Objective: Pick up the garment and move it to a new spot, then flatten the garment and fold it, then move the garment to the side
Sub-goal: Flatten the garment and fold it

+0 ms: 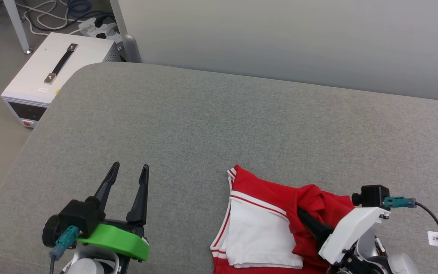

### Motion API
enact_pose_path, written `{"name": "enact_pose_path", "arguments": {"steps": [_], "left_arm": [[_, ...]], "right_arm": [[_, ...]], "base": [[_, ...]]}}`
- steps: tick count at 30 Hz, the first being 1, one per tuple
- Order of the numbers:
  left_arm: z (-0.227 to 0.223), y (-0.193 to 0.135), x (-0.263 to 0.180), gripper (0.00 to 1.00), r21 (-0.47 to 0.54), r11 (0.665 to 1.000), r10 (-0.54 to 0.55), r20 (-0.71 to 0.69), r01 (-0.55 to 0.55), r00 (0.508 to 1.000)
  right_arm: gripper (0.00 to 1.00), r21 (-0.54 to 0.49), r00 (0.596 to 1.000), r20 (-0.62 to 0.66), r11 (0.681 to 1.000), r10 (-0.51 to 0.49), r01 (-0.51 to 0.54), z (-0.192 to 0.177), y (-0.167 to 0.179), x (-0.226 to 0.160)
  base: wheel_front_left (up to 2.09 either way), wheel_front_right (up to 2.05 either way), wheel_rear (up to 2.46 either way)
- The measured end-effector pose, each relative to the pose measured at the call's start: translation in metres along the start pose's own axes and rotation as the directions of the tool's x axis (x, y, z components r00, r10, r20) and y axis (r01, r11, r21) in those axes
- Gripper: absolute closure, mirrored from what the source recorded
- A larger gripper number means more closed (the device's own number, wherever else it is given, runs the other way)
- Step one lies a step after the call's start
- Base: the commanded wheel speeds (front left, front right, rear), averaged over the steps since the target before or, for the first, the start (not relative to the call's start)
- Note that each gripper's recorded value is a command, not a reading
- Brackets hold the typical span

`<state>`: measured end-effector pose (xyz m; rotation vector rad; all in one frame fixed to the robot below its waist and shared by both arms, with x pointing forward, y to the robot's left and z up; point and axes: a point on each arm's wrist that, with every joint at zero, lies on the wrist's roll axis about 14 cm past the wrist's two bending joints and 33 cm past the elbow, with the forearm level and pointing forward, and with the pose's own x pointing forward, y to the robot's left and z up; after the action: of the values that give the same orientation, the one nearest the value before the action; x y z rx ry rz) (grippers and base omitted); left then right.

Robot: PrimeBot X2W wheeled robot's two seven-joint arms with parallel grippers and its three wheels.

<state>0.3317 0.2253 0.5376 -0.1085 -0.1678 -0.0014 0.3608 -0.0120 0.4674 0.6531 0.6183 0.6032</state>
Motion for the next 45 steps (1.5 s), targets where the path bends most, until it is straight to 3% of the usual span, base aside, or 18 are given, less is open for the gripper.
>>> {"name": "enact_pose_path", "arguments": {"steps": [9,18,19,20,21,24,27,30,36,41,45], "left_arm": [[0.001,0.004,-0.003,0.0,0.001,1.0,0.015,0.0,-0.015,1.0],[-0.002,0.006,-0.006,0.0,-0.003,1.0,0.028,-0.01,-0.028,1.0],[-0.003,0.007,-0.006,0.0,-0.003,1.0,0.03,-0.011,-0.03,0.999],[-0.003,0.007,-0.007,0.0,-0.003,0.999,0.032,-0.012,-0.032,0.999],[-0.003,0.008,-0.007,0.0,-0.003,0.999,0.034,-0.013,-0.034,0.999],[-0.004,0.009,-0.008,0.0,-0.004,0.999,0.037,-0.014,-0.037,0.999],[-0.003,0.009,-0.009,0.0,-0.005,0.999,0.04,-0.014,-0.04,0.999],[-0.002,0.009,-0.01,0.0,-0.005,0.999,0.04,-0.01,-0.04,0.999],[0.002,0.007,-0.01,0.0,-0.007,0.999,0.032,0.006,-0.032,0.999],[0.005,0.0,-0.006,0.0,-0.011,1.0,0.009,0.018,-0.008,1.0],[0.009,-0.008,-0.001,0.0,-0.022,1.0,-0.016,0.033,0.017,0.999]], "right_arm": [[1.0,0.034,0.997,-0.028,0.996,0.078,-0.077,-0.02,0.023,0.028],[1.0,0.021,0.997,-0.033,0.998,0.068,-0.067,-0.025,0.023,0.052],[0.89,0.018,0.997,-0.038,0.998,0.062,-0.061,-0.027,0.021,0.054],[0.62,0.014,0.997,-0.042,0.998,0.058,-0.057,-0.028,0.02,0.056],[0.0,0.009,0.998,-0.045,0.999,0.051,-0.051,-0.029,0.019,0.058],[0.0,-0.001,0.996,-0.066,0.998,0.061,-0.062,-0.035,0.023,0.062],[0.0,-0.004,0.98,-0.089,0.984,0.179,-0.18,-0.042,0.064,0.066],[0.0,-0.008,0.966,-0.105,0.972,0.235,-0.237,-0.045,0.084,0.064],[0.0,-0.049,0.966,-0.08,0.967,0.248,-0.252,-0.033,0.092,0.061],[0.0,-0.248,0.979,0.012,0.949,0.204,-0.195,0.011,0.085,0.059],[0.0,-0.506,0.983,0.114,0.86,0.146,-0.069,0.061,0.067,0.044]], "base": [[0.0,0.0,0.0],[0.0,0.0,0.0],[0.0,0.0,0.0],[0.0,0.0,0.0],[0.0,0.0,0.0],[0.0,0.0,0.0],[0.0,0.0,0.0],[0.0,0.0,0.0],[0.0,0.0,0.0],[0.0,0.0,0.0],[0.0,0.0,0.0]]}}
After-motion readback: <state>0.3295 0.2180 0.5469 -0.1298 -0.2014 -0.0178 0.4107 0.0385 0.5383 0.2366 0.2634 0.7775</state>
